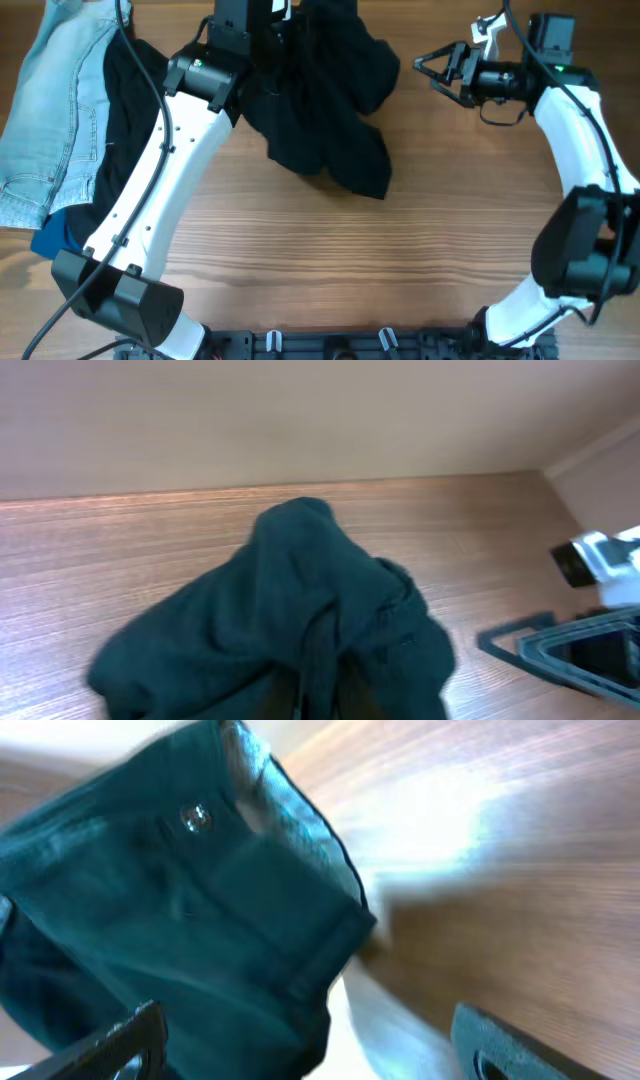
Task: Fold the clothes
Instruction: 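Lift the black shorts with both grippers and pull them to table center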
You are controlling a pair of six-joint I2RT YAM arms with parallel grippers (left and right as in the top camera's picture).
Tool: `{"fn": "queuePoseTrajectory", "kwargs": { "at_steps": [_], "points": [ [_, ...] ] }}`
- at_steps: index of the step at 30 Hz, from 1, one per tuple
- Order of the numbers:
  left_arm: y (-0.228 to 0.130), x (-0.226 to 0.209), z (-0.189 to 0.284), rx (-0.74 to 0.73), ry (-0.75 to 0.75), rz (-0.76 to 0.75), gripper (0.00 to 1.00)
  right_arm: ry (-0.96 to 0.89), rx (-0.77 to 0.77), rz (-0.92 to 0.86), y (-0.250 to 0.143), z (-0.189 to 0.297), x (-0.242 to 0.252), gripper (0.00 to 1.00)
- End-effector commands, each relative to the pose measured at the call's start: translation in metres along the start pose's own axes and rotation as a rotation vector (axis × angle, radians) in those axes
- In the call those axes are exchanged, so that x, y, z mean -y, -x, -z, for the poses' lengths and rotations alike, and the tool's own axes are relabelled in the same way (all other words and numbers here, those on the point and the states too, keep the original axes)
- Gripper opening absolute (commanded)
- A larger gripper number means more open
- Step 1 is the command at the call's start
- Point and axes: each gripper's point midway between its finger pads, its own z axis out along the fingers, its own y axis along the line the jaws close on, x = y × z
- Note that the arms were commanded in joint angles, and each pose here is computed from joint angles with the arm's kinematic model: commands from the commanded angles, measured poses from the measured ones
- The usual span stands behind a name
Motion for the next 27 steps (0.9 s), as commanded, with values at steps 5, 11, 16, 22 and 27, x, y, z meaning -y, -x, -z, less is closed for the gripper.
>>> {"fn": "queuePoseTrajectory", "kwargs": {
  "at_steps": [5,11,16,22,27],
  "points": [
    [0.022,0.014,0.019,0.078,-0.032,0.021,0.04,0.114,-0.095,-0.235,-0.008,-0.054,-0.009,0.91],
    [0.023,0.014,0.019,0.081,-0.033,0.021,0.04,0.115,-0.122,-0.266,-0.016,-0.08,-0.012,0.9],
    [0.023,0.014,0.019,0.081,-0.033,0.021,0.04,0.097,-0.086,-0.278,-0.009,-0.091,-0.016,0.61],
    [0.023,0.014,0.019,0.081,-0.033,0.021,0.04,0.151,-0.043,-0.21,0.006,-0.09,-0.03,0.04],
    [0.02,0.014,0.018,0.067,-0.034,0.022,0.11,0.163,-0.037,-0.127,0.008,-0.082,-0.029,0.04]
  ]
}}
